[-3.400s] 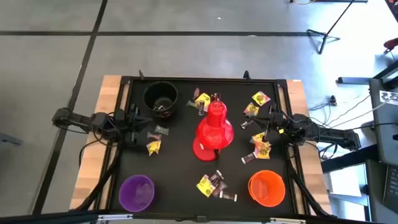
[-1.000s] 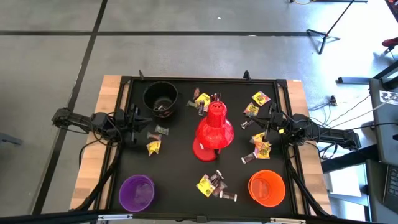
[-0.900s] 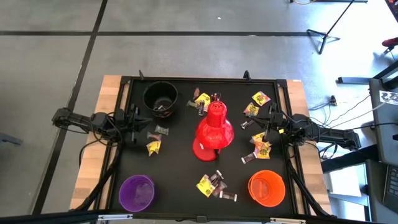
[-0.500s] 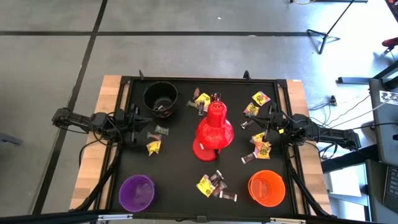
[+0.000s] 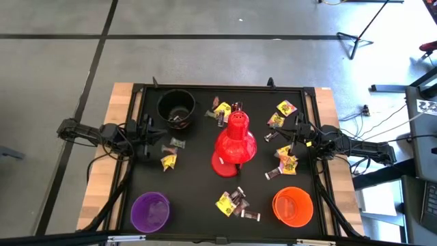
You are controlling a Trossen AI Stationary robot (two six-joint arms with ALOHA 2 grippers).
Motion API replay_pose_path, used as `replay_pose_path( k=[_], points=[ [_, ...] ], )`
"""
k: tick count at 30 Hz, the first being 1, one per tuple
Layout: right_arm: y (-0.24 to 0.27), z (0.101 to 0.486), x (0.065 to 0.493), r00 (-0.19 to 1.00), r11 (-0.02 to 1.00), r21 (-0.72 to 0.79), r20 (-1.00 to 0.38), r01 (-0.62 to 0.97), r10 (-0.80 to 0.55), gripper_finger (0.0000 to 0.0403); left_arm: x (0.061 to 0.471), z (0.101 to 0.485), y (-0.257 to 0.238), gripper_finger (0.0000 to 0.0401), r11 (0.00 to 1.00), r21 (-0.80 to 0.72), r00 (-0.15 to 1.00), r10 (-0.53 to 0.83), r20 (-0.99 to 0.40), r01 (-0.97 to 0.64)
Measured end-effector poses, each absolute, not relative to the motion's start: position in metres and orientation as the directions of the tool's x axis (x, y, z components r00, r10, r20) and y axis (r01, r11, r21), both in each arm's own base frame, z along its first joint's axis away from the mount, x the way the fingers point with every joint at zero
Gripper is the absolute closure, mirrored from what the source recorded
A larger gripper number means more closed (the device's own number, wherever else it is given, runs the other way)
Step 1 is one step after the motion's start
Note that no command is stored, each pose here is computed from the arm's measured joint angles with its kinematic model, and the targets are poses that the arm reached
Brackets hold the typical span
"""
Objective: Organize candy in baskets
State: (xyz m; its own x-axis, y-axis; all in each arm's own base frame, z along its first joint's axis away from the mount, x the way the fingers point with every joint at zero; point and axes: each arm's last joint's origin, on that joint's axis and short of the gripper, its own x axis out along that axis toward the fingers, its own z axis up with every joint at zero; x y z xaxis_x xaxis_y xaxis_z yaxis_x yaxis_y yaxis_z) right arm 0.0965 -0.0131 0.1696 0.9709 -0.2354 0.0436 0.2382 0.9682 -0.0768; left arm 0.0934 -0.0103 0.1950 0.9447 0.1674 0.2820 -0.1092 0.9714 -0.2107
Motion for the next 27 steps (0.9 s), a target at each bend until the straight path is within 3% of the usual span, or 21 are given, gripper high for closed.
replay_pose_path(
  k=[27],
  points=[
    [-0.0131,0.1701,0.0965,0.971,0.969,-0.071,0.05,0.239,-0.236,0.0402,0.0934,0.1951,-0.0103,0.0401,0.971,-0.211,0.945,0.168,0.282,-0.109]
  ],
)
